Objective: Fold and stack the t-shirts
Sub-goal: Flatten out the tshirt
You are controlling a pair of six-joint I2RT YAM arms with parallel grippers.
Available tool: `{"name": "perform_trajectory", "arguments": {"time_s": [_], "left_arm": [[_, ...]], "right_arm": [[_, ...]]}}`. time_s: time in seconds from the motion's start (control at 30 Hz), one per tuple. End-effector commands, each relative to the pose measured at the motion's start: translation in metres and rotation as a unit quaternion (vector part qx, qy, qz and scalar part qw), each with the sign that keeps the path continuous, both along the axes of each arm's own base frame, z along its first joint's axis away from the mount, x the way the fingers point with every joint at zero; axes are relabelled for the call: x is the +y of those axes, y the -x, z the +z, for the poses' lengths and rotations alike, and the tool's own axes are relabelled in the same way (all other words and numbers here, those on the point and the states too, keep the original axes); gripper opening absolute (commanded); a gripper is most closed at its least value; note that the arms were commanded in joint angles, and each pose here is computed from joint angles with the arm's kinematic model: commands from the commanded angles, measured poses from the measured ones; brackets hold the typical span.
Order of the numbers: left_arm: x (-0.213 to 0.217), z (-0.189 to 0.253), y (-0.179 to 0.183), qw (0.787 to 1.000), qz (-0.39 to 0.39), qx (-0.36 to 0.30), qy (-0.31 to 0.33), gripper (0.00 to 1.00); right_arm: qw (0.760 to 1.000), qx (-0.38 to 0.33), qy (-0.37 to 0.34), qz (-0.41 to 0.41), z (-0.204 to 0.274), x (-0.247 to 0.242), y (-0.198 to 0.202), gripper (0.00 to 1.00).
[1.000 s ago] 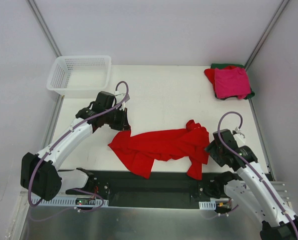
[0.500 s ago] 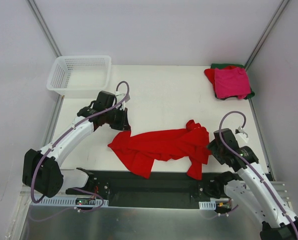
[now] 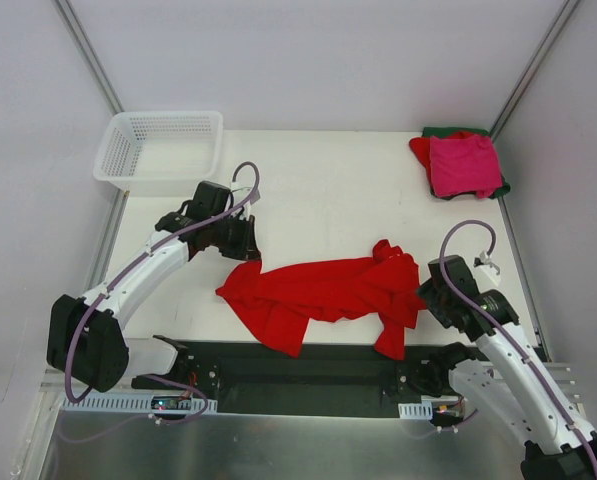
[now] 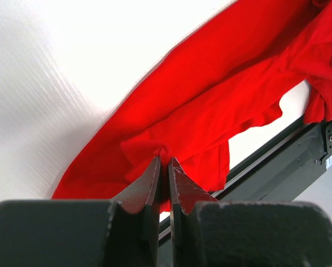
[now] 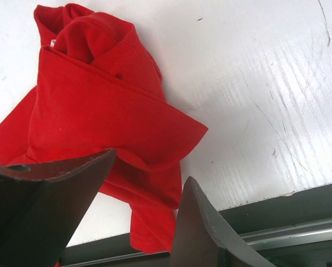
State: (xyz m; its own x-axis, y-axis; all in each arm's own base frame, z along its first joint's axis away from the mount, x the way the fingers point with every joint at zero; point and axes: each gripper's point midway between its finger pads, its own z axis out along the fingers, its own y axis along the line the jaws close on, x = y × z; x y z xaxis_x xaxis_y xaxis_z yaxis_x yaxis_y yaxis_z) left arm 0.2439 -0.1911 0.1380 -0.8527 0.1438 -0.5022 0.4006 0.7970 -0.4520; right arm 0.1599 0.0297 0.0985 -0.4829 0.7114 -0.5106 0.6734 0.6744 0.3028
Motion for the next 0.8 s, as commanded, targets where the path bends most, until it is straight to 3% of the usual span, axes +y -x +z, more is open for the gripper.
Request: {"name": "perform_trajectory", "arguments": {"time_s": [0.0, 0.77], "left_arm": [[-0.003, 0.014, -0.010, 1.000, -0.007, -0.024, 0.017, 0.03], [0.000, 0.007, -0.012, 1.000, -0.006, -0.015, 0.019, 0.03]], "right_arm": [[1.000, -0.007, -0.009, -0.010, 0.000, 0.003, -0.008, 0.59], [0.999, 0.033, -0.013, 0.008, -0.013, 0.010, -0.002, 0.59]]}}
